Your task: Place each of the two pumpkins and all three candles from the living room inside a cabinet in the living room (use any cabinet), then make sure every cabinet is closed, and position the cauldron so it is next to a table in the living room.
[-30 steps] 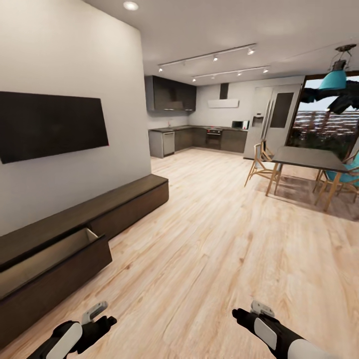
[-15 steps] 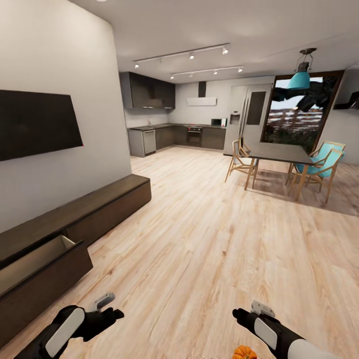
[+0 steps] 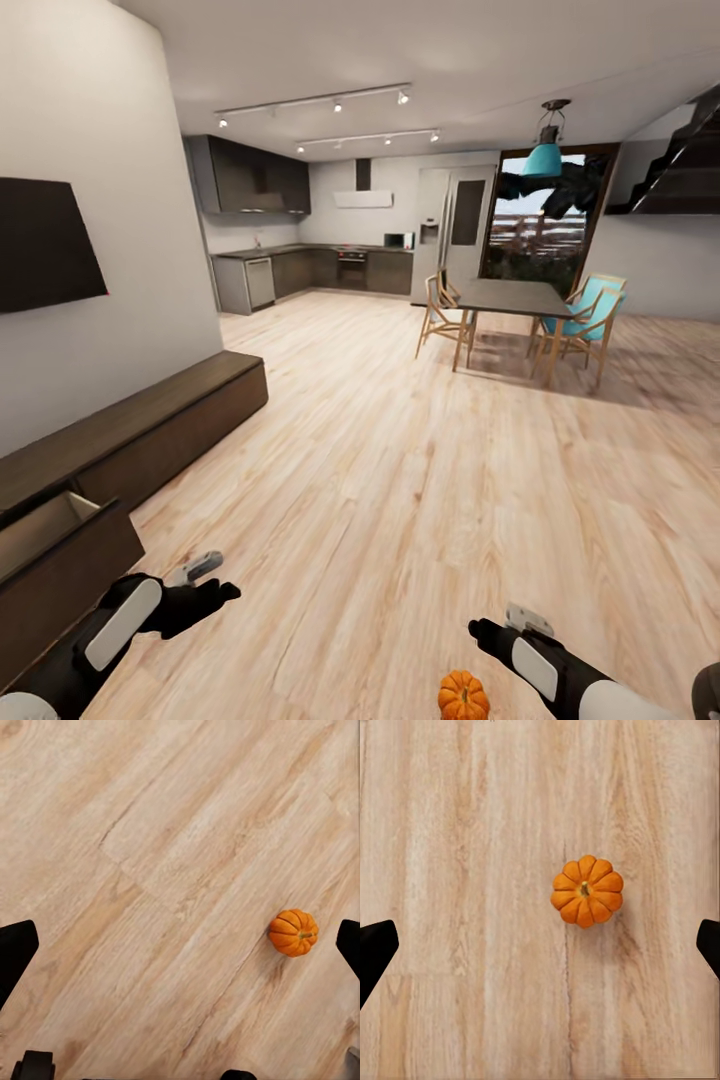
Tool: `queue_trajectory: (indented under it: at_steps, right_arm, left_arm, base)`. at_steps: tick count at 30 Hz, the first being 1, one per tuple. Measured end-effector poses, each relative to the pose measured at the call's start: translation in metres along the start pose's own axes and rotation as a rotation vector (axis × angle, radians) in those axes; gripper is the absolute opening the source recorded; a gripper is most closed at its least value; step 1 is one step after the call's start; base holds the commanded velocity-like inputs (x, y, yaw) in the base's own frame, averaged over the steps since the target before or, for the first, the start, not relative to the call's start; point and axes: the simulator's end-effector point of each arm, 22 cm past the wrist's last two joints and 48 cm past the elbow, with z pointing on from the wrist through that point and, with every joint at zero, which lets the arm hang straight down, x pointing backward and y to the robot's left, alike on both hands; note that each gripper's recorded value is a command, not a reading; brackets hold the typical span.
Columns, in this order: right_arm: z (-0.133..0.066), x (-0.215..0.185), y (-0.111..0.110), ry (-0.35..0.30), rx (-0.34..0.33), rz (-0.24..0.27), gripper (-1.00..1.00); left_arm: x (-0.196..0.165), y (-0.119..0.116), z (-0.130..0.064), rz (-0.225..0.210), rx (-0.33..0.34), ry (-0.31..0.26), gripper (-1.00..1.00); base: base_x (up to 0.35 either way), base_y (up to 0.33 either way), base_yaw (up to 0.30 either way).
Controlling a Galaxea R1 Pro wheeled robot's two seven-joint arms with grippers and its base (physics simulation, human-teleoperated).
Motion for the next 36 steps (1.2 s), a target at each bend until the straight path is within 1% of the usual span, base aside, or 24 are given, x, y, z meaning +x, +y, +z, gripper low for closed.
queue_trajectory:
  at_steps: [3, 10, 12, 15, 16, 19, 24, 32, 36]
  right_arm:
    - [0.001, 0.001, -0.001, 0.002, 0.001, 0.001, 1.00]
    - [0.003, 0.003, -0.003, 0.005, 0.006, 0.001, 1.00]
    - [0.003, 0.000, -0.004, -0.009, 0.009, 0.000, 1.00]
    - [0.002, -0.010, -0.004, -0.057, 0.014, 0.001, 1.00]
    - [0.002, -0.011, -0.005, -0.062, 0.016, 0.001, 1.00]
    - [0.003, -0.006, -0.013, -0.059, 0.035, 0.000, 1.00]
    - [0.003, -0.004, -0.016, -0.057, 0.043, -0.002, 1.00]
    - [0.004, -0.007, -0.017, -0.073, 0.046, -0.003, 1.00]
    - [0.004, -0.007, -0.017, -0.075, 0.046, -0.003, 1.00]
  left_arm:
    - [-0.006, 0.010, -0.003, 0.002, -0.016, -0.007, 1.00]
    - [-0.006, 0.014, -0.002, 0.002, -0.022, -0.005, 1.00]
    - [-0.006, 0.014, -0.002, 0.002, -0.023, -0.005, 1.00]
    - [-0.007, 0.015, -0.002, 0.002, -0.024, -0.006, 1.00]
    - [-0.006, 0.015, -0.002, 0.002, -0.024, -0.005, 1.00]
    - [-0.007, 0.016, -0.003, 0.002, -0.025, -0.006, 1.00]
    - [-0.007, 0.016, -0.003, 0.002, -0.025, -0.006, 1.00]
    - [-0.008, 0.015, -0.003, 0.003, -0.023, -0.006, 1.00]
    - [-0.008, 0.015, -0.003, 0.003, -0.023, -0.006, 1.00]
  base:
    - [0.000, 0.000, -0.236]
    - [0.000, 0.000, -0.191]
    - [0.063, 0.000, -0.043]
    - [0.239, 0.000, -0.011]
    - [0.304, 0.006, -0.004]
    - [0.308, 0.072, -0.002]
    - [0.249, 0.152, 0.000]
    - [0.025, 0.028, 0.000]
    - [0.002, 0.135, -0.002]
